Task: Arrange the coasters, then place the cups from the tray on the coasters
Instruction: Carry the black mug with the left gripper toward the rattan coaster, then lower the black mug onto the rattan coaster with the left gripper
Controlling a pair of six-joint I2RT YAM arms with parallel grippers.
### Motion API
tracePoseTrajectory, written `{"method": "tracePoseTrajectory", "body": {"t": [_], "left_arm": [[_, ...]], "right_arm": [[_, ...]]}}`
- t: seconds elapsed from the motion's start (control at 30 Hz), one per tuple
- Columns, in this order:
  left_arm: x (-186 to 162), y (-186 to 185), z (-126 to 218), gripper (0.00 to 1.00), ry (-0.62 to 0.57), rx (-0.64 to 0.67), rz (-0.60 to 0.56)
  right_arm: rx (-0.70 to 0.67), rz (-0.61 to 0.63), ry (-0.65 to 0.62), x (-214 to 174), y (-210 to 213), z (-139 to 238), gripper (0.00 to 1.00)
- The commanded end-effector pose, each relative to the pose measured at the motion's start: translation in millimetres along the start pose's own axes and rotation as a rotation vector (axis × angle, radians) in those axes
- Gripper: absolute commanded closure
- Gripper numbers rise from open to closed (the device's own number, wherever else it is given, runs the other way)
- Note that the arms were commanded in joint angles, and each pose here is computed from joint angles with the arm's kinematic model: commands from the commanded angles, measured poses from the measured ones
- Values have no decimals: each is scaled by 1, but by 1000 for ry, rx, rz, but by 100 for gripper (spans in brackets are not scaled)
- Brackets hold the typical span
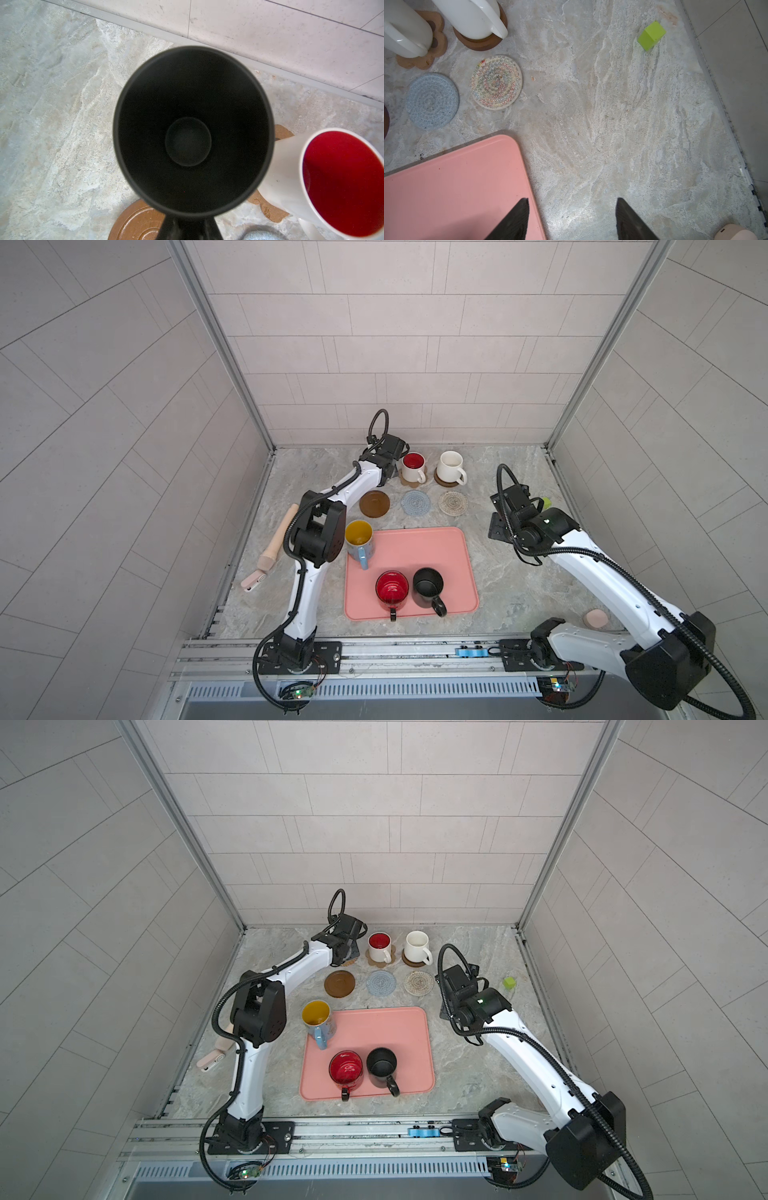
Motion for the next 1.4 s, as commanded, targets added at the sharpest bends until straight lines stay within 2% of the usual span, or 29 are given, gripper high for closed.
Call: {"method": "tracePoseTrajectory", "body": {"t": [0.0,0.93,1.37], "left_arm": [[27,3,6,100,-86,13,64],[14,-6,-13,100,-43,-26,86],[14,-10,-10,81,-42,-47,94]], "right_arm": [[1,-5,-11,5,2,4,32],[-17,-10,12,2,-2,-1,32],[-14,-20,7,1,-6,1,32]]}}
Point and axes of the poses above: each gripper's point midway between its finger pads, its own z axis back along the fingers, its own y axis along the line the jaws close on, x = y × z, the point moved 5 cm from there along z, back along the fingers, and after that the axes turned 14 degrees about -z, right-handed, at the moved point
